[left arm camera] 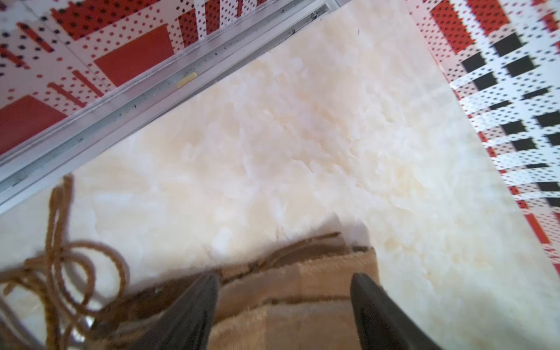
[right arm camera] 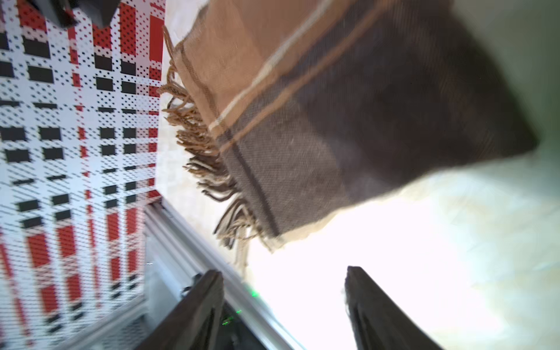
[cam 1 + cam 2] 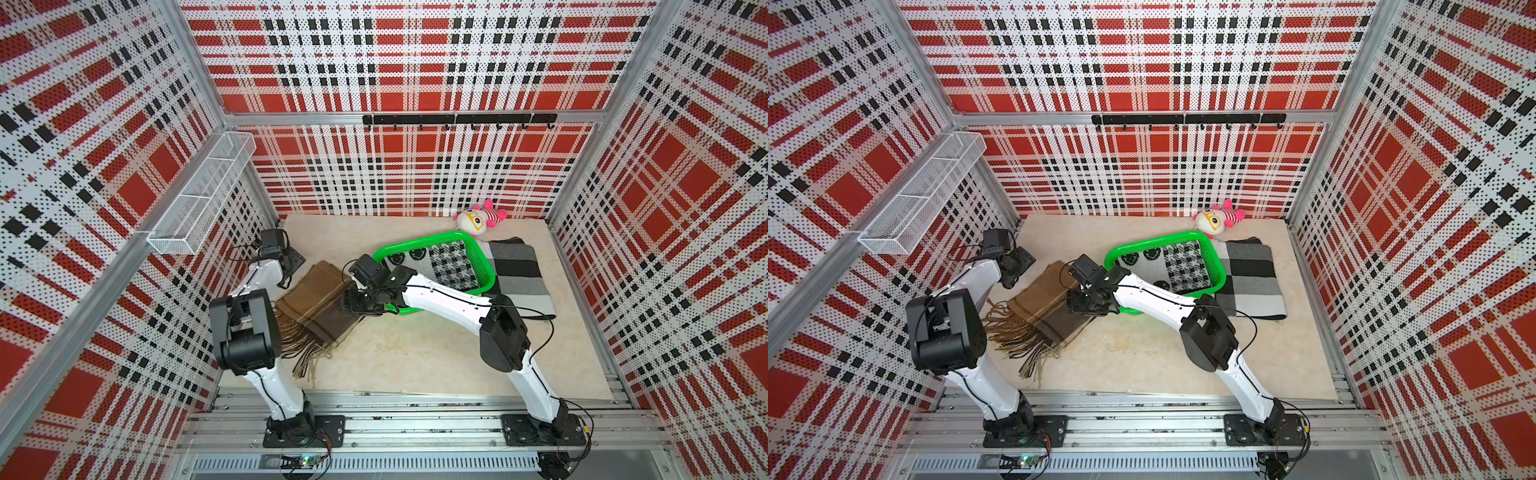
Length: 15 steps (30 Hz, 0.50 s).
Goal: Put the folded scarf in the basket
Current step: Adjust the scarf at the center of the board.
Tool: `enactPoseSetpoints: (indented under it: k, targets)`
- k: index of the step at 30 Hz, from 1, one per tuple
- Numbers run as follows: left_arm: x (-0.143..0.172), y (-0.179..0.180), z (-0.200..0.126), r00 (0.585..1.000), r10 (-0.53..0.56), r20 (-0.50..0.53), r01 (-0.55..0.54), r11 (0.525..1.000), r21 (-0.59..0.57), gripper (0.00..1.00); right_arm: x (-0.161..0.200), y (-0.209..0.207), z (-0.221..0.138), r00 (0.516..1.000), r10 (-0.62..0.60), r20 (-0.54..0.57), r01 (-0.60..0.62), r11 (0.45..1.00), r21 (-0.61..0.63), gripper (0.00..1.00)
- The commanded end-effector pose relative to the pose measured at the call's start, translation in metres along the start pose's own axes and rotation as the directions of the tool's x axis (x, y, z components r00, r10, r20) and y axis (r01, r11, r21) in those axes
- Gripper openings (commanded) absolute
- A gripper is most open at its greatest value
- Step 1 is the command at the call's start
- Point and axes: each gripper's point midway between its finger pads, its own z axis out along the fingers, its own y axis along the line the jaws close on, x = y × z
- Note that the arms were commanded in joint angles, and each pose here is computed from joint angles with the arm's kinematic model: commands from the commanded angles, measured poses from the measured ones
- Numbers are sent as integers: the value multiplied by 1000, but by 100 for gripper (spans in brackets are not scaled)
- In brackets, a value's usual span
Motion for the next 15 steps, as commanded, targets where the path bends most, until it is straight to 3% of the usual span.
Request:
enactPoseSetpoints:
  k: [1, 4, 9, 15]
  targets:
    - [27, 27, 28, 993, 39, -114, -50, 994, -99, 74, 33, 1, 31, 975, 185, -122, -185, 983, 14, 74]
    - [41, 33, 36, 989, 34, -145, -51, 993, -110, 72, 39, -2, 49, 957, 242, -158, -242, 970, 23, 76]
    - [62, 43, 36, 984, -11, -176, -3, 997, -81, 69, 22, -12, 62, 954, 288, -80, -284, 957, 56, 82]
    - [82, 56, 27, 980, -60, -192, 46, 996, -76, 66, 9, -47, 84, 930, 367, -31, -360, 924, 125, 80]
